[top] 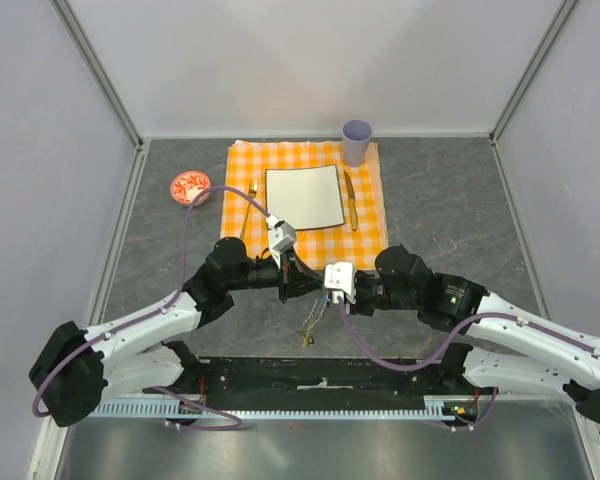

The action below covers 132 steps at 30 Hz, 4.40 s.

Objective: Put the keys on the keyring

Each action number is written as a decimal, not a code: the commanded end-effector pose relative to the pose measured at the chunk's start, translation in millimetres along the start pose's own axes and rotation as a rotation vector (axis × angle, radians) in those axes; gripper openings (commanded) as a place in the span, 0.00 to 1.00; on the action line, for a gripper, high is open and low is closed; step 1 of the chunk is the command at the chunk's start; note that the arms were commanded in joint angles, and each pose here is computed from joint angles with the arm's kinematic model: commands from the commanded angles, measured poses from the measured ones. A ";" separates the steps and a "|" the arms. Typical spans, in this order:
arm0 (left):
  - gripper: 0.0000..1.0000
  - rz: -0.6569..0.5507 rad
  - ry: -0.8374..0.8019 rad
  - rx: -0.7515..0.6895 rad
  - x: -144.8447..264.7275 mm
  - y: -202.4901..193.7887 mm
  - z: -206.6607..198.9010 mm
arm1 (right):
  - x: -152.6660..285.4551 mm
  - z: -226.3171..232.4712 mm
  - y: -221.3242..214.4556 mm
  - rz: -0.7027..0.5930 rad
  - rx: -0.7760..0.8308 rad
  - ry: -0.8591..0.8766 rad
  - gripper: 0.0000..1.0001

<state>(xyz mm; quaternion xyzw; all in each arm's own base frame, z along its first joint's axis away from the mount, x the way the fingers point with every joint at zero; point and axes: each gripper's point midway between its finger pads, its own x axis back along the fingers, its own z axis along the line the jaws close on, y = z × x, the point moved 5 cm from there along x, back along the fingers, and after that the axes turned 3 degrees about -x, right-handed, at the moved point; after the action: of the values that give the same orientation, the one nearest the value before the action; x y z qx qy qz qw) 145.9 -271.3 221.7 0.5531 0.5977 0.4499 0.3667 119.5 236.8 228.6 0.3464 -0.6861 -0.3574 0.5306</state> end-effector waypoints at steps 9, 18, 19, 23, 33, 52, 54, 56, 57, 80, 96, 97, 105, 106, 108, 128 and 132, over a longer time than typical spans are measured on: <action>0.02 -0.354 -0.021 -0.079 4.9 40.6 -16.2 | -13.6 0.1 15.7 -0.115 -0.187 -0.103 0.03; 0.02 -0.379 0.016 -0.124 13.5 19.5 -10.3 | 8.4 -11.6 12.9 -0.170 -0.364 -0.261 0.39; 0.02 -0.386 0.013 -0.129 14.2 18.6 -10.5 | 11.5 -10.7 15.3 -0.190 -0.394 -0.251 0.40; 0.02 -0.393 -0.013 -0.173 15.4 13.5 -12.4 | 22.4 -30.0 11.9 -0.225 -0.448 -0.253 0.40; 0.02 -0.446 0.033 -0.202 19.5 13.1 -6.5 | 19.7 -37.8 15.0 -0.400 -0.518 0.078 0.31; 0.02 -0.491 0.059 -0.174 12.0 25.3 0.7 | 5.0 -37.7 6.8 -0.463 -0.516 0.141 0.23; 0.02 -0.496 0.055 -0.173 12.3 26.1 -0.1 | 2.8 -37.9 2.8 -0.455 -0.523 0.138 0.22; 0.02 -0.500 0.052 -0.171 12.4 26.7 -0.6 | 1.4 -39.2 1.1 -0.460 -0.522 0.130 0.22; 0.02 -0.499 0.050 -0.169 12.1 26.5 -0.9 | -0.3 -38.2 -2.8 -0.457 -0.538 0.130 0.22; 0.02 -0.516 0.001 -0.155 9.7 28.3 -5.7 | -12.4 -36.9 -8.7 -0.504 -0.559 0.191 0.18; 0.21 -0.347 0.071 -0.221 11.8 10.2 2.3 | 6.1 -47.0 -8.1 -0.265 -0.518 0.074 0.00; 0.23 -0.325 0.085 -0.270 13.8 10.3 3.4 | 10.3 -49.8 -7.7 -0.235 -0.468 0.052 0.00; 0.40 -0.201 0.219 -0.426 38.1 8.9 8.2 | 42.9 -68.5 10.1 0.161 -0.400 -0.114 0.00; 0.41 -0.200 0.226 -0.431 39.0 9.9 8.5 | 38.5 -57.5 16.9 0.213 -0.346 -0.090 0.00; 0.41 -0.199 0.230 -0.461 40.0 10.8 9.1 | 36.8 -57.7 22.6 0.369 -0.249 -0.153 0.00; 0.51 -0.265 0.219 -0.491 54.4 -0.7 0.9 | 29.6 -60.7 61.0 0.466 -0.032 -0.130 0.00; 0.52 -0.276 0.132 -0.526 49.1 4.7 -9.2 | 20.3 -56.7 60.9 0.417 -0.020 -0.089 0.00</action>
<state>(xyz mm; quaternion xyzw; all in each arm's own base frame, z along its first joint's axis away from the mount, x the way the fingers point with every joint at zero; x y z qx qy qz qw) 138.0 -219.0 212.5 0.3470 0.5787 0.5792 0.4573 166.5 231.0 289.3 0.1105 -0.7694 -0.2391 0.5819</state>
